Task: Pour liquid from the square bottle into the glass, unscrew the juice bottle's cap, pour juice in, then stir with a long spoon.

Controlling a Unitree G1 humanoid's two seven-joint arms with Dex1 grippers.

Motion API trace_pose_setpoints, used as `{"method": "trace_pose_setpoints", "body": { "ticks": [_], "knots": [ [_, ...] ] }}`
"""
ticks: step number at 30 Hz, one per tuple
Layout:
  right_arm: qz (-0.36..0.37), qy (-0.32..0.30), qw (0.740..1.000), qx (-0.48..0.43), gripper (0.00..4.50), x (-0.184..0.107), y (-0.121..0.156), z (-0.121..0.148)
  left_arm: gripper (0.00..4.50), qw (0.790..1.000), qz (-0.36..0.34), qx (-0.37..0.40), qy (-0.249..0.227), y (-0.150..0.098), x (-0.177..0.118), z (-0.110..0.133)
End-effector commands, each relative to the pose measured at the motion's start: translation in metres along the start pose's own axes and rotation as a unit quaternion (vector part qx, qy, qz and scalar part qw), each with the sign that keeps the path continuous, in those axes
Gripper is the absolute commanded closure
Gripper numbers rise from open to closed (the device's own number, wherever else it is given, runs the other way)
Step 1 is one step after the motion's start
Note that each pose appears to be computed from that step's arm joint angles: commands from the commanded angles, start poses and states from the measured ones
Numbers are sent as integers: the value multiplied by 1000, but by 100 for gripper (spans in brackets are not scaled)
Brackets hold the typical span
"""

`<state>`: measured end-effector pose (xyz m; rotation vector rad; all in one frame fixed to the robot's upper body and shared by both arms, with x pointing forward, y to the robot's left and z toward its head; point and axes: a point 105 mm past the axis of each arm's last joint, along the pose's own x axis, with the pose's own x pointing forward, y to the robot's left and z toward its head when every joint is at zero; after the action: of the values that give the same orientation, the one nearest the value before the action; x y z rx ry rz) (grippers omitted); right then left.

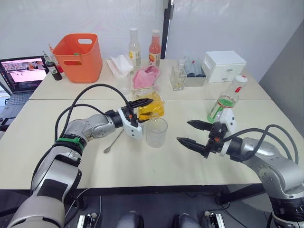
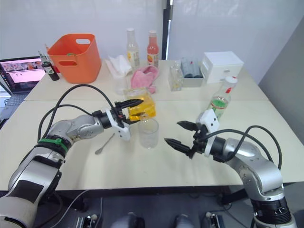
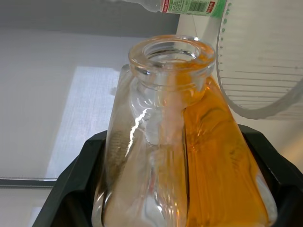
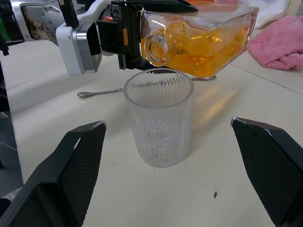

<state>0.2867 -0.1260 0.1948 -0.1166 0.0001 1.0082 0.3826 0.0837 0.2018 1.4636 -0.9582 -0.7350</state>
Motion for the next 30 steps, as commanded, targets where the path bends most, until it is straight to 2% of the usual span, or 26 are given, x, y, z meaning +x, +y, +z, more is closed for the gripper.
{"method": "trace_pose_setpoints", "body": {
  "ticks": [1,30],
  "knots": [
    [10,-22,1000,-17,3,-1,5,16,170,994,85,59,-30,51,9,7],
    [16,-24,1000,-10,3,-1,7,16,170,990,97,103,-16,52,10,1]
  ]
}}
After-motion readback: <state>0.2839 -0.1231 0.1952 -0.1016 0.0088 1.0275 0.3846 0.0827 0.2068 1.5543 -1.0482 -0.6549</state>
